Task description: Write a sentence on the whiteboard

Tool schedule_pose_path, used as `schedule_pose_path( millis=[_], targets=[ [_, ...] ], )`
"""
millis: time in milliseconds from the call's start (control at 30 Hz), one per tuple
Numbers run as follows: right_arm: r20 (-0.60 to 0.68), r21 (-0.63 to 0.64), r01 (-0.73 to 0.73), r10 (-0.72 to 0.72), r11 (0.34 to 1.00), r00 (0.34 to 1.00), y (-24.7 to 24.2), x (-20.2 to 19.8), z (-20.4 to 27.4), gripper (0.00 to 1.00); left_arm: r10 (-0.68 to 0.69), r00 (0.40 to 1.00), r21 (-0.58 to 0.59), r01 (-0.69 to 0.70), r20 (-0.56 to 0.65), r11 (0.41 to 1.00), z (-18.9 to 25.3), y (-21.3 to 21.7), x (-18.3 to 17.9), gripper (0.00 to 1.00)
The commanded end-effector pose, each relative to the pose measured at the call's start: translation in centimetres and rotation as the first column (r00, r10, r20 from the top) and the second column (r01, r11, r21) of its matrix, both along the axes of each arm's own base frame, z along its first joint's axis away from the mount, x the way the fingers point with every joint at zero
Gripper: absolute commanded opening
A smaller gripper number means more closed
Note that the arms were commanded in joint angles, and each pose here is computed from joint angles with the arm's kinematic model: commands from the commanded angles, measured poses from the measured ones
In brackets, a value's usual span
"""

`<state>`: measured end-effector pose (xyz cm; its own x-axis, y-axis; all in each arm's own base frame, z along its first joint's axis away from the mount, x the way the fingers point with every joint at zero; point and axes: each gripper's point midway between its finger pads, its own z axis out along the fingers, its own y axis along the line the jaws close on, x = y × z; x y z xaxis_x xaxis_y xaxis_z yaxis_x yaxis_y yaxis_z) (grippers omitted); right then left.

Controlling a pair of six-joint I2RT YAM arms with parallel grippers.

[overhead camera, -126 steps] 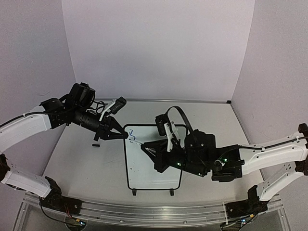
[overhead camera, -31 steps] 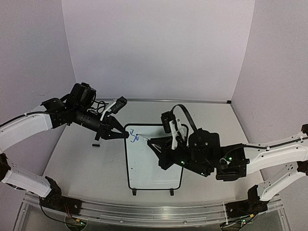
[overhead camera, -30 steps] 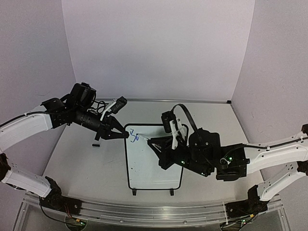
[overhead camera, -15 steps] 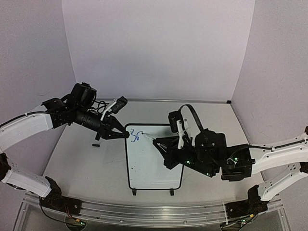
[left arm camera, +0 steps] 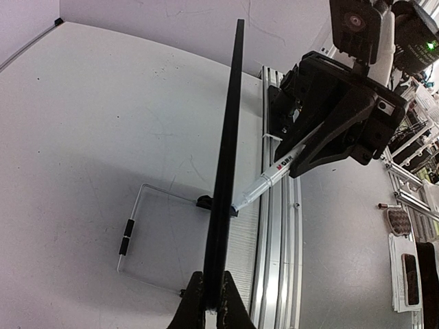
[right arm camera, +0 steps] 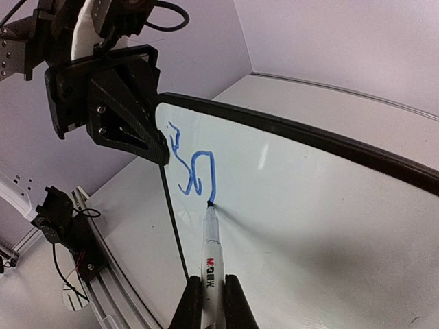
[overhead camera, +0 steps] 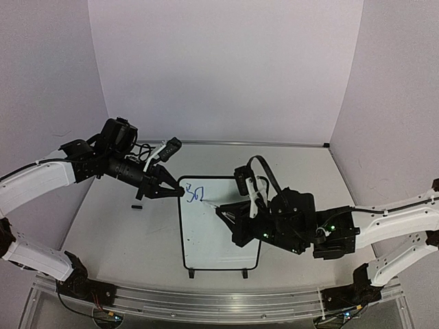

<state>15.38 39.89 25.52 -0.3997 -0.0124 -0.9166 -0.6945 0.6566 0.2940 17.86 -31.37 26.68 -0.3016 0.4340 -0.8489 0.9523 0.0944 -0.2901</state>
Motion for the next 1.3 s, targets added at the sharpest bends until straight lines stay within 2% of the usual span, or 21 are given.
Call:
schedule_pose_path(
  millis=[0, 800, 1033, 1267],
  targets=[
    [-0.002, -0.007, 0.018, -0.018, 1.000, 1.000, 0.2, 0.5, 0.3, 0.00, 0.002, 1.000, 0.043, -0.002, -0.002, 0.999, -1.3, -0.2, 0.0, 0.00],
    [0.069, 0.115, 0.089, -0.097, 0.989, 0.993, -1.5, 1.4, 4.0, 0.00, -0.001, 1.000, 0.042, 0.001, 0.001, 0.999, -1.2, -0.2, 0.0, 0.00],
    [0.056, 0.115, 0.113, -0.120, 0.987, 0.991, -2.5, 1.5, 3.5, 0.00, -0.001, 1.000, 0.044, 0.001, -0.001, 0.999, -1.3, -0.2, 0.0, 0.00],
    [0.017, 0.058, 0.104, -0.105, 0.993, 0.994, -2.5, 1.2, 1.6, 0.00, -0.002, 1.000, 0.044, 0.002, -0.002, 0.999, -1.4, -0.3, 0.0, 0.00]
  ],
)
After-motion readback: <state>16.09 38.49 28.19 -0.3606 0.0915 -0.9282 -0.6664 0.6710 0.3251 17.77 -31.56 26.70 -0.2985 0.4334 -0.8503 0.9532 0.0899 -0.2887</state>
